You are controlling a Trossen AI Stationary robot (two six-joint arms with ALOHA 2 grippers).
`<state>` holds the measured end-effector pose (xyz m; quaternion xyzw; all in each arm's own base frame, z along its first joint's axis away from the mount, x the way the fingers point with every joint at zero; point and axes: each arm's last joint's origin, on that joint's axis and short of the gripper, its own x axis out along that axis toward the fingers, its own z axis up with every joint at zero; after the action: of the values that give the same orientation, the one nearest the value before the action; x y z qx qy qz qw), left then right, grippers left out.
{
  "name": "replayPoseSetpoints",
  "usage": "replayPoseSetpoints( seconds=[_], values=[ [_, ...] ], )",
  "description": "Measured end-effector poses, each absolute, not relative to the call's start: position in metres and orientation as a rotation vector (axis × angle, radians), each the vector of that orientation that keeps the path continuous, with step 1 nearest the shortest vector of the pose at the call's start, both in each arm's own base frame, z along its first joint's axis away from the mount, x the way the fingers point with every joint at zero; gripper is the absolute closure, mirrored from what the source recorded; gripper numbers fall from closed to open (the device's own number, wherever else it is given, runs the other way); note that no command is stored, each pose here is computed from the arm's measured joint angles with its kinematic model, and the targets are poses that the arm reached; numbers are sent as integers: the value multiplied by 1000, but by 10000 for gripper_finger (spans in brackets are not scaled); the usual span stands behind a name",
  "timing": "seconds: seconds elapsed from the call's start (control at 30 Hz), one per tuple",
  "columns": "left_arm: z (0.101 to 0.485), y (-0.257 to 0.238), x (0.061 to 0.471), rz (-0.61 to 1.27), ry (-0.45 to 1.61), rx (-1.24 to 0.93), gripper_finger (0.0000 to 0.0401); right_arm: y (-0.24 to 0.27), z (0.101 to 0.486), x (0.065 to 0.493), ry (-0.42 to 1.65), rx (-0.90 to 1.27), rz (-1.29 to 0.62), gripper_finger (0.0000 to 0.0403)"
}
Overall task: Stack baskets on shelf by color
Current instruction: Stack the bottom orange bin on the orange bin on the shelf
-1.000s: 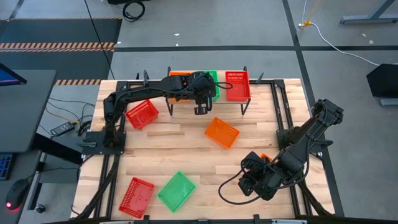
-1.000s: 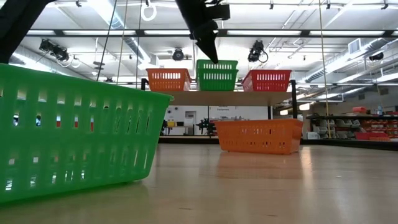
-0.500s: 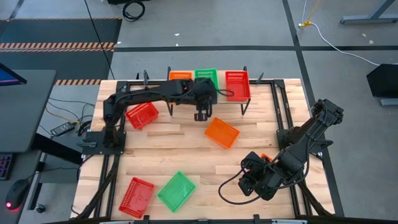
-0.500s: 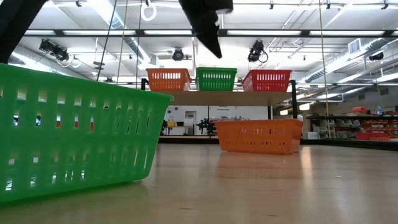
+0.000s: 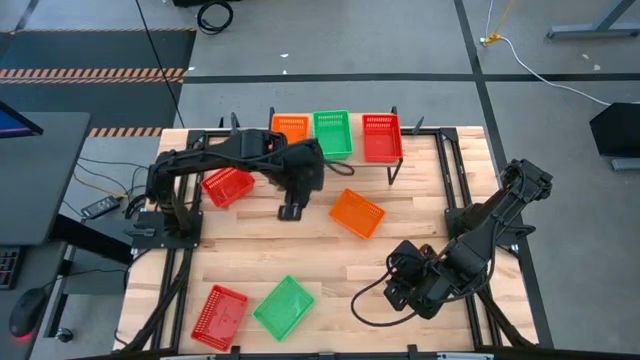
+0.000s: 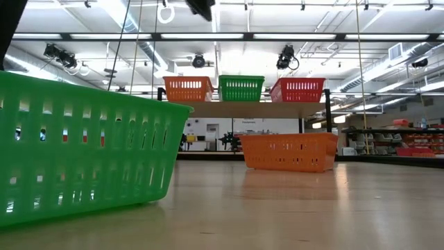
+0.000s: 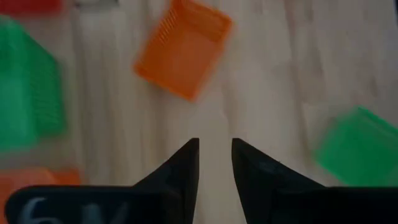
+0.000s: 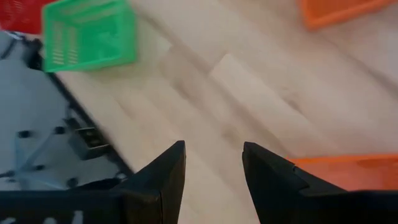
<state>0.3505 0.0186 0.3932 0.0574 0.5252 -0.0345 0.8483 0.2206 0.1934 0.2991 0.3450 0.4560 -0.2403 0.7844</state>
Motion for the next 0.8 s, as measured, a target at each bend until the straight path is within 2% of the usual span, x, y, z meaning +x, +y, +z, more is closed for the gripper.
replayPoseSetpoints(
  seconds=[0.27,0.47,0.67,0.8],
  values=[
    [393,-17,341,-62,1175,-1,307,171,297,228,1042,559,-546,238],
    [393,-45,363,-4,990,-88,307,159,299,228,1080,401,-513,238],
    [369,-41,404,212,735,-324,304,162,322,195,1080,449,-433,238],
    [335,-38,430,268,685,-449,300,163,335,166,1111,559,-446,238]
  ],
)
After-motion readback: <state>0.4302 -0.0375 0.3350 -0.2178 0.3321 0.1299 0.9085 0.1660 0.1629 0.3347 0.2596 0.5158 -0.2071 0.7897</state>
